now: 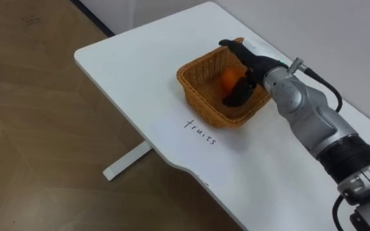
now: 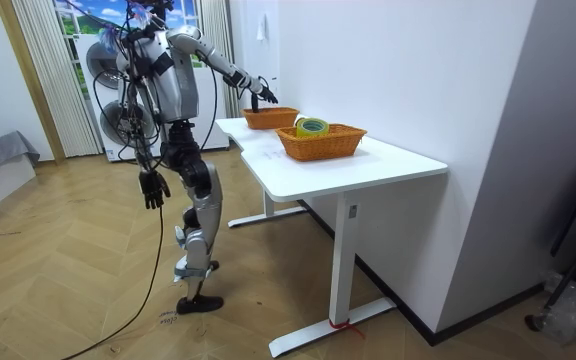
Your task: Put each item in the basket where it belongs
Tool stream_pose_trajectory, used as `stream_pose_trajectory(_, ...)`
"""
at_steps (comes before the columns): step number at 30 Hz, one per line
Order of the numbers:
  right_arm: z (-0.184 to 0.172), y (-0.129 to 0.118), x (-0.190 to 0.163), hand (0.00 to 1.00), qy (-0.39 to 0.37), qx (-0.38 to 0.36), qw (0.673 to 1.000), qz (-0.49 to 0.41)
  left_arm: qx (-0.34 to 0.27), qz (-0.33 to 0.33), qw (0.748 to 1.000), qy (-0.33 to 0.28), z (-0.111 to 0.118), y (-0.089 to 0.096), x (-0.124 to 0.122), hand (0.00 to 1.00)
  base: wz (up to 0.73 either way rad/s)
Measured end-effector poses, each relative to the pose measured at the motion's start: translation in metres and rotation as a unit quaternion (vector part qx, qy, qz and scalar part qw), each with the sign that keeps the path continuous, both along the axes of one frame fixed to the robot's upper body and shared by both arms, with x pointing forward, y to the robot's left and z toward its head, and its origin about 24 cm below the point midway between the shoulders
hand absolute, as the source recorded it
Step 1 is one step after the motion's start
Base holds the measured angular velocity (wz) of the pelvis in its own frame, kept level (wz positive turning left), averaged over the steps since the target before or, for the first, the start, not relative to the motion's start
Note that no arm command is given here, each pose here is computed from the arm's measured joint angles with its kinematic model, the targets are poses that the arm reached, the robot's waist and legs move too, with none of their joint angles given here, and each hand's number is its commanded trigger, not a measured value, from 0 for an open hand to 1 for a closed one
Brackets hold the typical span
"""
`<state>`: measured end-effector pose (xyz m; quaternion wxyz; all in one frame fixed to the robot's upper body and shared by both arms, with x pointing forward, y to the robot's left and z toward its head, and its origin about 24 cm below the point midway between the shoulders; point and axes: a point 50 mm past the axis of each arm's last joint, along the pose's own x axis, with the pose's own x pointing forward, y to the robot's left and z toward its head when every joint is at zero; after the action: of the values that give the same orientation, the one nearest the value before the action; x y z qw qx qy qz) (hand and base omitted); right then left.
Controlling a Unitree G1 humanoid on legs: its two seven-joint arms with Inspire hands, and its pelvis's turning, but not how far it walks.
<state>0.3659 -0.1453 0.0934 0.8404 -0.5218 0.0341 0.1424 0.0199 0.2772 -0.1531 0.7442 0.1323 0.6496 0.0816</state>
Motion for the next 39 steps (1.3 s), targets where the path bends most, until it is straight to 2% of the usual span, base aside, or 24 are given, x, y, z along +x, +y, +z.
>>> stream_pose_trajectory(11,0.007,0.003,0.002,0.00,-0.011,0.006,1.000,0.007,0.001,0.000,1.000,0.003,0.000,0.000,-0.002,0.00,0.00)
stream_pose_trajectory(25,0.059,0.013,-0.003,0.00,-0.118,0.075,0.989,0.038,0.006,0.014,1.000,-0.003,-0.001,-0.005,-0.006,0.00,-0.05)
stream_pose_trajectory(34,0.078,-0.012,-0.001,0.00,-0.163,0.143,0.976,-0.018,0.007,0.021,1.000,-0.002,-0.003,-0.010,-0.008,0.00,-0.07)
stream_pose_trajectory(39,0.080,-0.026,0.000,0.00,-0.171,0.144,0.974,-0.042,0.001,0.019,1.000,-0.010,-0.004,-0.014,-0.001,0.00,-0.05)
